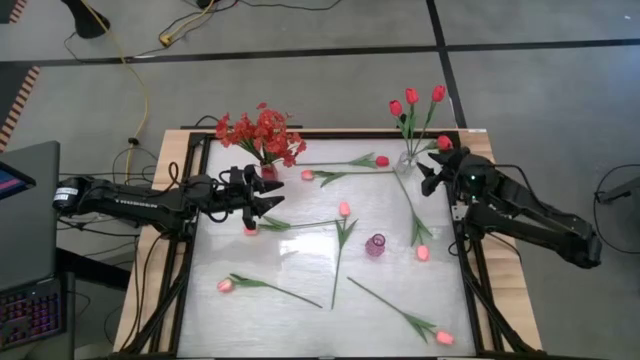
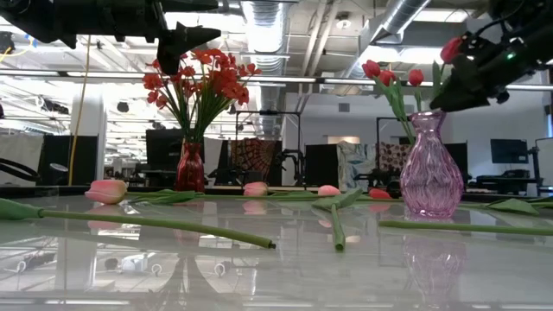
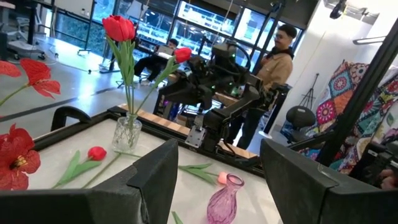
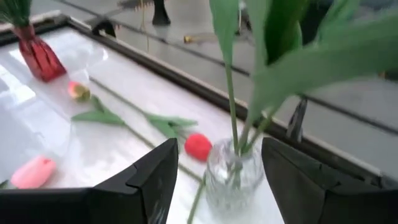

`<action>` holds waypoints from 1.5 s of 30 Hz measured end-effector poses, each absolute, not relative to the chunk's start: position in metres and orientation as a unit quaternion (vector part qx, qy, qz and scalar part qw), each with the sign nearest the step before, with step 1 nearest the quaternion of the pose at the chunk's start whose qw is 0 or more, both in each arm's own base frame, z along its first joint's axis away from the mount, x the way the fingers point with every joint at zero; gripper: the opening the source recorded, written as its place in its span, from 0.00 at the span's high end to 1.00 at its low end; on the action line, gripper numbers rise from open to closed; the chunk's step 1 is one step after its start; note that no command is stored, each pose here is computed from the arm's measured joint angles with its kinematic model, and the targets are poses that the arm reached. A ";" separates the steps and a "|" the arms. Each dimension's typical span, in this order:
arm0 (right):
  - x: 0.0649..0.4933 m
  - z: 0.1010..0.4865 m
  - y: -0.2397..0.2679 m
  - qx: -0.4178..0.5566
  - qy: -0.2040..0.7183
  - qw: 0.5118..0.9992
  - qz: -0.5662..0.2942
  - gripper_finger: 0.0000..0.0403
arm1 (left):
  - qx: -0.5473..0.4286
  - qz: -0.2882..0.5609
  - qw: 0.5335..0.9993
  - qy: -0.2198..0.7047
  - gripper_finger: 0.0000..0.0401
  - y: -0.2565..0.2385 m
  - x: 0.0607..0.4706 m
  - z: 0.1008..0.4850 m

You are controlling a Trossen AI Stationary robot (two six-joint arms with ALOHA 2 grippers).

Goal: Sort flowers into vase by color
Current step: Put the red tulip into the transparent flower vase

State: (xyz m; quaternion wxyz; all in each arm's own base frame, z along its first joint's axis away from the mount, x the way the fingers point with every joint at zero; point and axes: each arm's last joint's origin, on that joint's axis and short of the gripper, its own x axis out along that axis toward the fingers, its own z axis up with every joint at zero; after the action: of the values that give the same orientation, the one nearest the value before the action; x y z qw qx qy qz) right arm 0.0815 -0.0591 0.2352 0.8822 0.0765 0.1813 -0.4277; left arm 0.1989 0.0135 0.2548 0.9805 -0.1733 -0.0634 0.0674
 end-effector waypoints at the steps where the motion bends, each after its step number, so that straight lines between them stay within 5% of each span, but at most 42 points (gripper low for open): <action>1: 0.081 0.236 -0.059 0.087 0.187 0.880 -0.427 0.36 | -0.173 0.067 0.981 -0.063 0.46 0.013 0.199 0.255; 16: 0.109 0.225 -0.067 0.158 0.271 0.879 -0.359 0.36 | -0.171 0.068 0.981 -0.062 0.46 0.014 0.199 0.255; 45: 0.145 0.243 -0.067 0.225 0.460 0.803 -0.305 0.42 | -0.128 0.048 0.991 0.009 0.46 0.010 0.200 0.242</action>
State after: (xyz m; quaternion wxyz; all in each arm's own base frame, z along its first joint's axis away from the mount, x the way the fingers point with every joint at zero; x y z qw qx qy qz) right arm 0.1448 -0.0671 0.2432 0.8026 0.2252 0.4604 -0.3052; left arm 0.1997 0.0103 0.2420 0.9905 -0.1281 0.0092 0.0484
